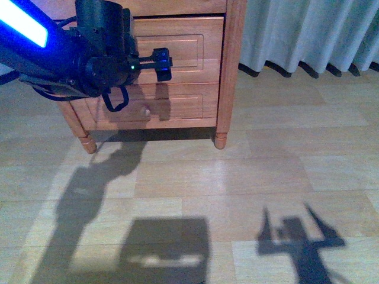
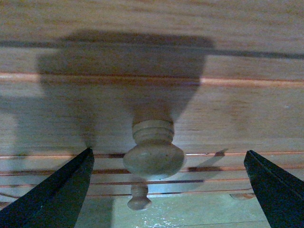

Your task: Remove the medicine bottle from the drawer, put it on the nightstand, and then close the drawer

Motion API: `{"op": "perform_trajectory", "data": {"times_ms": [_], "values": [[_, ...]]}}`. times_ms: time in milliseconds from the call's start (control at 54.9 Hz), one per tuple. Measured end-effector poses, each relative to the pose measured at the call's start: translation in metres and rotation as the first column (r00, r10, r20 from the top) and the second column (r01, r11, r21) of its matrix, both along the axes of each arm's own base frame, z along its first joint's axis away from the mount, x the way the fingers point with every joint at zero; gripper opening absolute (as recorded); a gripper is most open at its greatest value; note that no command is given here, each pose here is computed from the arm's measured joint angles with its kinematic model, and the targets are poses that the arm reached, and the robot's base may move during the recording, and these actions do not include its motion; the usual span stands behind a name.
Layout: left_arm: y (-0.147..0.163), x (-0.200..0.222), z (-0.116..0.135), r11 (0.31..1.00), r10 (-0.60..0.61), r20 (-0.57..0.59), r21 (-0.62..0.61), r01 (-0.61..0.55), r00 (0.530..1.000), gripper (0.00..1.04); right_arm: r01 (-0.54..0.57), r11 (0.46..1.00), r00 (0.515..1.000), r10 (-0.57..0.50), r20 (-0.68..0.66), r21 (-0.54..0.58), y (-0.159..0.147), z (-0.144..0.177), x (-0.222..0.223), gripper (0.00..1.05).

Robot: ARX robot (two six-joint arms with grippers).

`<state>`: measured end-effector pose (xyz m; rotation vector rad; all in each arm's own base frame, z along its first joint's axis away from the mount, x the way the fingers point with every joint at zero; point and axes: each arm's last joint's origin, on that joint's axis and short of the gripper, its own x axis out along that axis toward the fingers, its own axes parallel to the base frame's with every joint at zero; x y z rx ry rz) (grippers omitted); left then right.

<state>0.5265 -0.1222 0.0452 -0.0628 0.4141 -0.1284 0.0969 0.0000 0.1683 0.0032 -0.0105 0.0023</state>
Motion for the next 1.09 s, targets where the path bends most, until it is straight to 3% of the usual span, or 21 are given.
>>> {"op": "perform_trajectory", "data": {"times_ms": [346,492,783,947,1093], "values": [[0.012,0.003,0.001,1.000,0.010,0.009,-0.002,-0.010,1.000,0.39,0.000,1.000,1.000,0.000,0.000,0.000,0.000,0.000,0.000,0.98],[0.012,0.003,0.000,1.000,0.005,0.012,-0.004,-0.005,1.000,0.44,0.000,1.000,1.000,0.000,0.000,0.000,0.000,0.000,0.000,0.98],[0.008,-0.001,0.006,1.000,-0.018,0.032,-0.014,0.019,0.999,0.92,0.000,1.000,1.000,0.000,0.000,0.000,0.000,0.000,0.000,0.98],[0.007,-0.001,0.009,1.000,-0.016,0.035,-0.015,0.017,0.999,0.91,0.000,1.000,1.000,0.000,0.000,0.000,0.000,0.000,0.000,0.98],[0.007,-0.001,0.009,1.000,-0.006,0.037,-0.005,0.006,0.999,0.71,0.000,1.000,1.000,0.000,0.000,0.000,0.000,0.000,0.000,0.98]]}}
